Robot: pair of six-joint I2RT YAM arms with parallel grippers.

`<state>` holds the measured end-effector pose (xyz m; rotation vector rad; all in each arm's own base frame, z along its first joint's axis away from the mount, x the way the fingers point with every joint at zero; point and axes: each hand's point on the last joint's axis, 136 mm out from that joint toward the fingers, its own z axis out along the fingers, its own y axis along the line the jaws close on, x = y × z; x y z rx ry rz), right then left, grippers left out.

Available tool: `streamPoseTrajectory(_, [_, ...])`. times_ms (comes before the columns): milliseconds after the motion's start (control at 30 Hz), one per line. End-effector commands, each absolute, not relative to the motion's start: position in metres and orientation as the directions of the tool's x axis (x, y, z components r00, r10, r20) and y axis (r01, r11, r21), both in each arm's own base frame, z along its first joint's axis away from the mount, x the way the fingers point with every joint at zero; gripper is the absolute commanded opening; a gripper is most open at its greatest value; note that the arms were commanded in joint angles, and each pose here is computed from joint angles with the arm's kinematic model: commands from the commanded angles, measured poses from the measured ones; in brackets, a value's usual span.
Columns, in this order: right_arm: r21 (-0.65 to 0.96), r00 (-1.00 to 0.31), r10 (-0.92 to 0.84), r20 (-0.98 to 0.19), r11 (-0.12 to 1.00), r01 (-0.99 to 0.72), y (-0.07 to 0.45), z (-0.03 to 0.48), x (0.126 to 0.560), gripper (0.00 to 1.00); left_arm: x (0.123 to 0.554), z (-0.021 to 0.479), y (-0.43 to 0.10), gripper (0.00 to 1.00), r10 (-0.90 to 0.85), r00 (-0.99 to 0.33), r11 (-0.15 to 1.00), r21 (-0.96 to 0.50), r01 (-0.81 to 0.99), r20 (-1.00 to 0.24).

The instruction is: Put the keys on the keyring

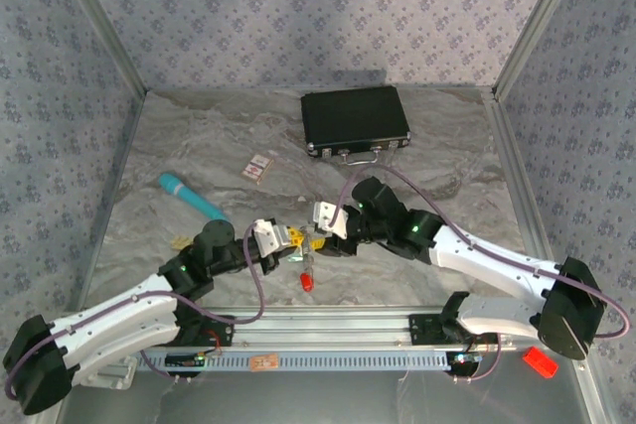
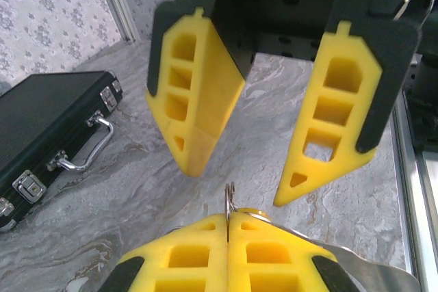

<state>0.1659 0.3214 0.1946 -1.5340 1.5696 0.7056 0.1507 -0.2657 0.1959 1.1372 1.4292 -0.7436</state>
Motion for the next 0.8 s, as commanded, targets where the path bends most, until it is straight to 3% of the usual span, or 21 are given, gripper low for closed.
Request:
streamPoseTrajectory(0, [-0.131, 0.066, -0.438, -0.896, 0.120, -0.984, 0.328, 0.214, 0.167, 0.41, 0.145, 0.221, -0.267, 0.00, 0.133, 0.120, 0.335, 0.159, 0.929, -0.984])
streamPoseTrajectory(167, [-0.116, 0.054, -0.430, -0.901, 0.121, -0.986, 0.327, 0.213, 0.167, 0.34, 0.140, 0.221, -0.265, 0.00, 0.114, 0.123, 0.325, 0.154, 0.933, -0.986])
streamPoseTrajectory(500, [-0.076, 0.046, -0.402, -0.915, 0.060, -0.995, 0.332, 0.215, 0.156, 0.30, 0.139, 0.223, -0.265, 0.00, 0.095, 0.122, 0.319, 0.146, 0.936, -0.988])
streamPoseTrajectory(767, [-0.086, 0.059, -0.406, -0.912, 0.048, -0.995, 0.336, 0.215, 0.159, 0.17, 0.138, 0.225, -0.265, 0.00, 0.087, 0.123, 0.317, 0.145, 0.937, -0.989])
